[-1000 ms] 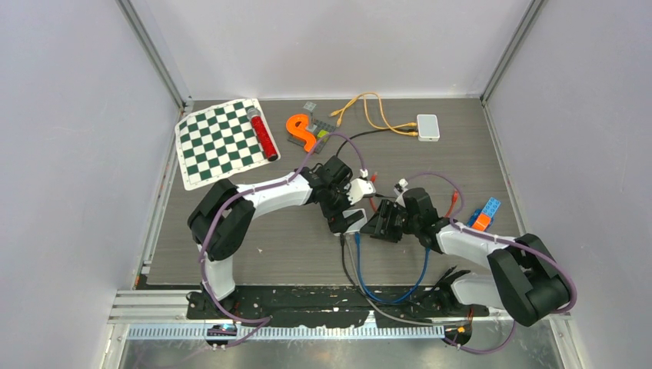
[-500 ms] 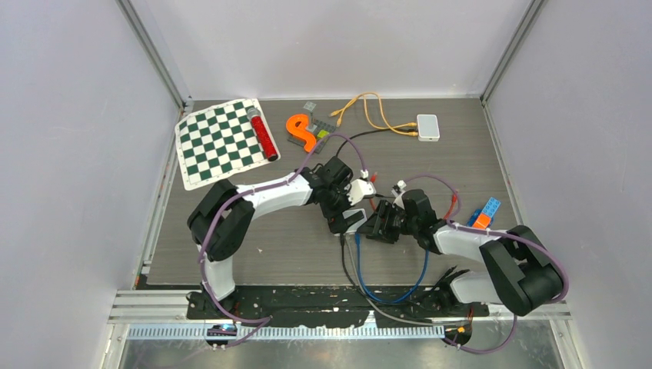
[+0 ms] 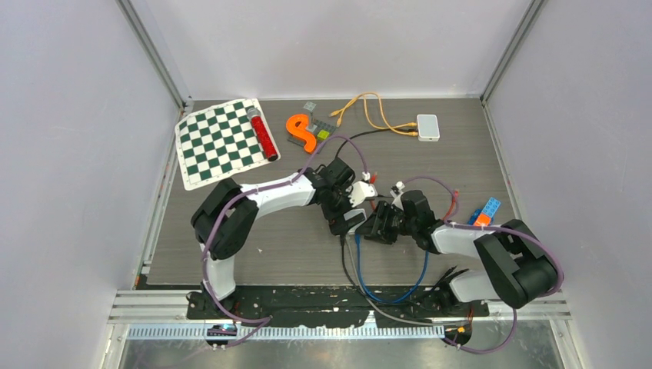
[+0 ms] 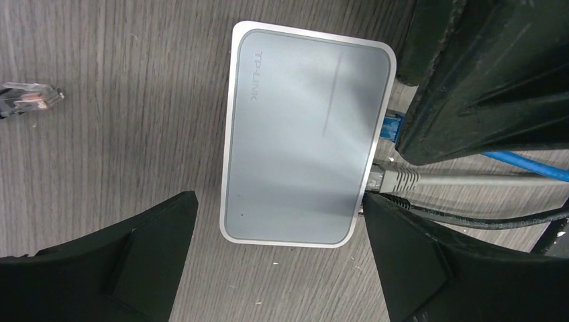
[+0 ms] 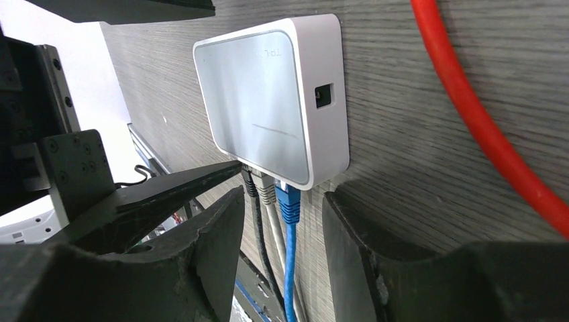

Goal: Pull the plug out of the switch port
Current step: Pull the connector from the switch port.

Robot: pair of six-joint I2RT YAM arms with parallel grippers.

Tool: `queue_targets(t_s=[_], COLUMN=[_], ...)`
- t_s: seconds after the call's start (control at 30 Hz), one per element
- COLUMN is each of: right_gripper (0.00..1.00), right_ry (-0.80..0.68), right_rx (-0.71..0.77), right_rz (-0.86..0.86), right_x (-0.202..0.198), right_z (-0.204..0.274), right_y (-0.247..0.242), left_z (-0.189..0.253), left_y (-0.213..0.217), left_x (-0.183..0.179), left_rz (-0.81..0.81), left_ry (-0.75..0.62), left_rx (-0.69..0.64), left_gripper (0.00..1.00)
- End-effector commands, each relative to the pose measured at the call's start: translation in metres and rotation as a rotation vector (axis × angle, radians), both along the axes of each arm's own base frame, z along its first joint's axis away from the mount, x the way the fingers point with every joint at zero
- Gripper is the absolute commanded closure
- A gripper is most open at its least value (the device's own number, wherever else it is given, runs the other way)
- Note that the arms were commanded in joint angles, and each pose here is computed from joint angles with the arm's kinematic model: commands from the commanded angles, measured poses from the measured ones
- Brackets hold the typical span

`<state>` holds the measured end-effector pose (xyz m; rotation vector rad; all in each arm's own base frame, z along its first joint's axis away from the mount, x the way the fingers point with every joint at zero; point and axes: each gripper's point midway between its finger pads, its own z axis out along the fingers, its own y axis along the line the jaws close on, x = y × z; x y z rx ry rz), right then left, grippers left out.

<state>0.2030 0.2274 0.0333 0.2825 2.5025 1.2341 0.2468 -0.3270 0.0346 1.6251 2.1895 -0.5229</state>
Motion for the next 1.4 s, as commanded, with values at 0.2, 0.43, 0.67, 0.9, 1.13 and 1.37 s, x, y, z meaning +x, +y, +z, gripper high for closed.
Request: queue_targets(t_s=[0.2,0.43,0.67,0.9,1.13,1.37], right_gripper=[0.49,0.54,0.58,0.65,0.69,0.64], right_ry=[-0.013,-0.003,0.011,0.02,0.0,0.002], right_rx=[0.035,0.033,0.037,-0.004,-0.021,-0.032], right_rz=[0.023,0.012,-0.019,-0.078,-0.079,-0.082], right_x=[0.002,0.001,0.007,0.011,0.009,0.01], right_z=[0.001,-0.004,-0.008,-0.019,-0.019,-0.019], right_y=[0.009,0.01,0.013,0.005,0.001,0.0], left_z=[0.004,-0.002,-0.003,-0.006,-0.008,-0.011], left_y=[-0.01,-0.006,-0.005,-0.003,-0.002,-0.001], left_x=[0.005,0.001,-0.003,-0.004,-0.005,-0.006], left_rz=[-0.024,-0.028,-0.026,-0.023,-0.019,-0.02], left_ry=[-0.007,0.011,0.02,0.022,0.027,0.028], left_rx=[-0.007,0.007,0.006,0.007,0.011,0.016], left_gripper=[0.17,0.32,0.33,0.34,0.35,0.36])
